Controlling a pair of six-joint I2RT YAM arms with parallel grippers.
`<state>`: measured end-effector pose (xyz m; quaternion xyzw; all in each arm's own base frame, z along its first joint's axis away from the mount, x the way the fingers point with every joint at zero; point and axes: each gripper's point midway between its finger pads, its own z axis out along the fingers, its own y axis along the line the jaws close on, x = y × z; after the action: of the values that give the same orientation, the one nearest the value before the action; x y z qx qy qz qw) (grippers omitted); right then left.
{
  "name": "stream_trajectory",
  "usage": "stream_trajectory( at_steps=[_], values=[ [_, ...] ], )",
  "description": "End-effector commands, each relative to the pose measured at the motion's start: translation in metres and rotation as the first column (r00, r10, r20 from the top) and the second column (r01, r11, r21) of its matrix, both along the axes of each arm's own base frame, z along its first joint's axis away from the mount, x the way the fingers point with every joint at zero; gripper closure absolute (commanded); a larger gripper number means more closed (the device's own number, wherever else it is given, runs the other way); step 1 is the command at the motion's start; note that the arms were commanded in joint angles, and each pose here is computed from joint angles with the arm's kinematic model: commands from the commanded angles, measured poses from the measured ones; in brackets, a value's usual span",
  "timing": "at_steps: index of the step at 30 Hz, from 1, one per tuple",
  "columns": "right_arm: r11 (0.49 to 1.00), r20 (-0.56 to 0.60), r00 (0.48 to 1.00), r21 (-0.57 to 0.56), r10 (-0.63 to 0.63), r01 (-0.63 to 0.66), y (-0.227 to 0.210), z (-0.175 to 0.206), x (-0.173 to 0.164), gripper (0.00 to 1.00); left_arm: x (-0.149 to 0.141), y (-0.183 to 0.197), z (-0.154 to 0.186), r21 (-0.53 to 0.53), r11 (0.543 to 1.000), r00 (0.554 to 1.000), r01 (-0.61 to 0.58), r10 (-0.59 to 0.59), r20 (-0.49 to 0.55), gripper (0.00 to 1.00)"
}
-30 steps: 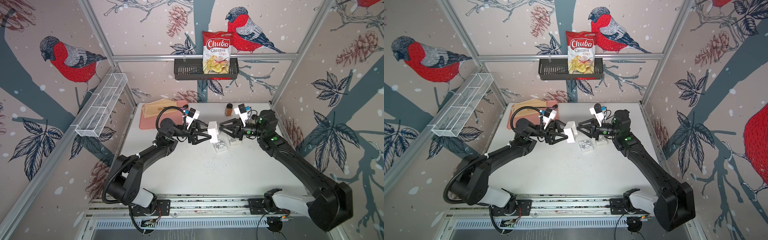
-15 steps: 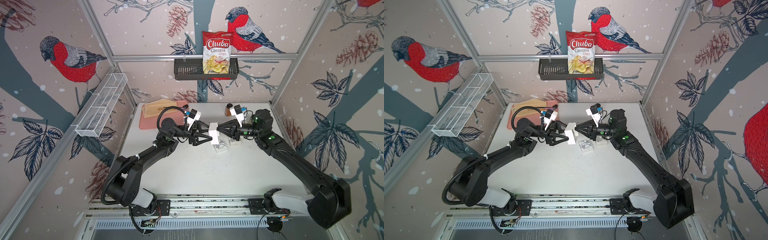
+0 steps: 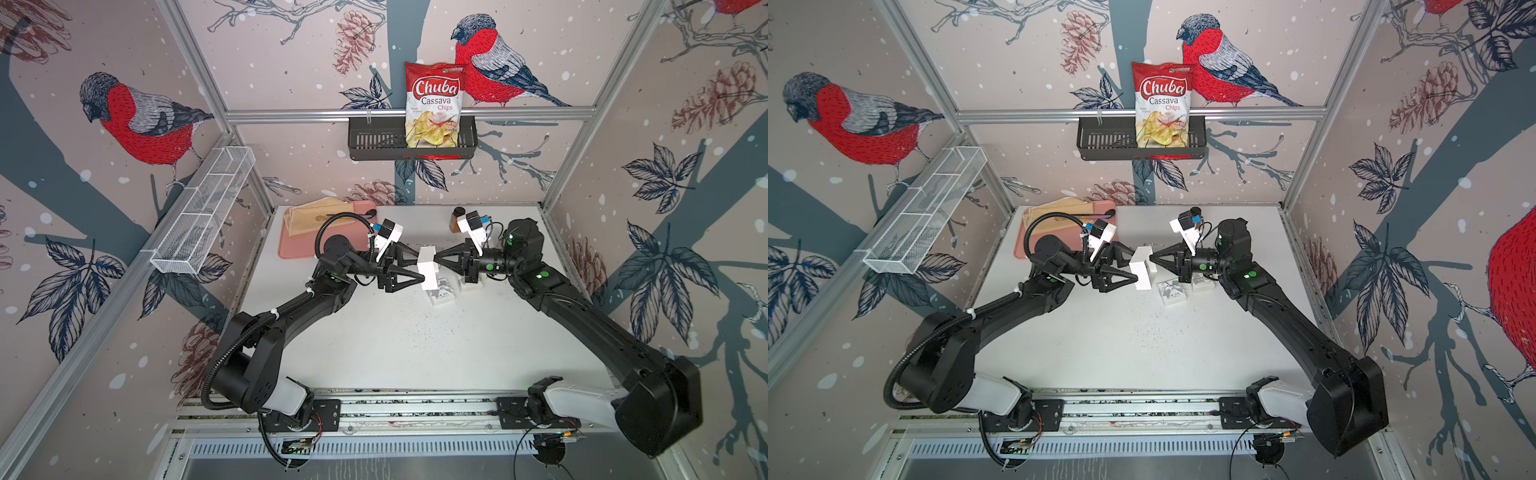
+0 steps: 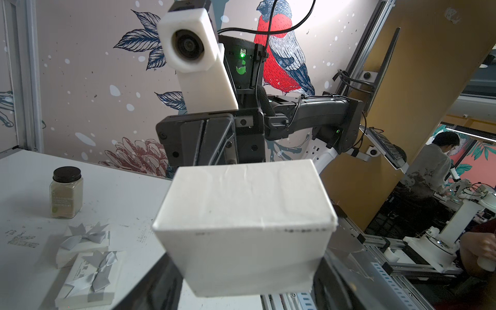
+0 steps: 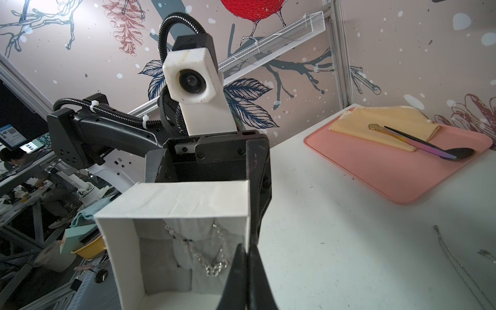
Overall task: Take the necklace out of the lift-off lid jewelry box
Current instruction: Place the jewelry box at the center of the board.
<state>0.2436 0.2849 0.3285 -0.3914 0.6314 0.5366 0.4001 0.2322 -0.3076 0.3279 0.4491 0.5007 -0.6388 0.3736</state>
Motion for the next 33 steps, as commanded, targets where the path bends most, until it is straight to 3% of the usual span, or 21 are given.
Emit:
stream_trajectory(
  at_steps=[1, 7, 10, 13, 15, 19, 24, 28, 30, 33],
  values=[
    [1.000, 0.021, 1.000, -0.005, -0.014, 0.014, 0.000, 0.003, 0.002, 1.00, 0.005, -0.002, 0.001, -0.002, 1.000, 1.000, -0.016, 0.016, 0.002, 0.19],
    [0.991, -0.001, 0.993, -0.060, -0.122, 0.121, -0.007, -0.005, 0.019, 1.00, 0.024, 0.002, -0.002, 0.011, 0.995, 0.994, -0.097, 0.097, -0.042, 0.14],
    [0.975, -0.005, 0.980, -0.098, -0.200, 0.198, -0.013, -0.010, 0.030, 1.00, 0.044, 0.018, -0.004, 0.012, 0.978, 0.975, -0.207, 0.208, -0.073, 0.14],
    [0.946, -0.004, 0.957, -0.148, -0.291, 0.287, -0.020, -0.021, 0.043, 1.00, 0.069, 0.039, -0.012, 0.038, 0.934, 0.928, -0.355, 0.357, -0.111, 0.14],
    [0.925, -0.012, 0.941, -0.190, -0.337, 0.329, -0.023, -0.031, 0.049, 1.00, 0.087, 0.052, -0.025, 0.095, 0.879, 0.872, -0.467, 0.475, -0.119, 0.14],
    [0.856, -0.025, 0.907, -0.345, -0.420, 0.386, -0.020, -0.070, 0.060, 1.00, 0.114, 0.075, -0.047, 0.212, 0.715, 0.726, -0.666, 0.687, -0.037, 0.14],
    [0.763, -0.059, 0.887, -0.537, -0.459, 0.359, -0.006, -0.132, 0.058, 1.00, 0.125, 0.102, -0.052, 0.235, 0.557, 0.577, -0.797, 0.817, 0.020, 0.14],
    [0.670, -0.064, 0.882, -0.676, -0.467, 0.305, 0.004, -0.182, 0.050, 1.00, 0.134, 0.129, -0.060, 0.259, 0.401, 0.426, -0.879, 0.904, 0.047, 0.14],
    [0.627, -0.055, 0.885, -0.726, -0.462, 0.282, 0.009, -0.202, 0.047, 1.00, 0.135, 0.139, -0.065, 0.266, 0.348, 0.376, -0.899, 0.924, 0.062, 0.14],
    [0.585, -0.076, 0.891, -0.778, -0.448, 0.229, 0.017, -0.227, 0.041, 1.00, 0.133, 0.146, -0.067, 0.269, 0.322, 0.352, -0.908, 0.933, 0.072, 0.14]
  ],
)
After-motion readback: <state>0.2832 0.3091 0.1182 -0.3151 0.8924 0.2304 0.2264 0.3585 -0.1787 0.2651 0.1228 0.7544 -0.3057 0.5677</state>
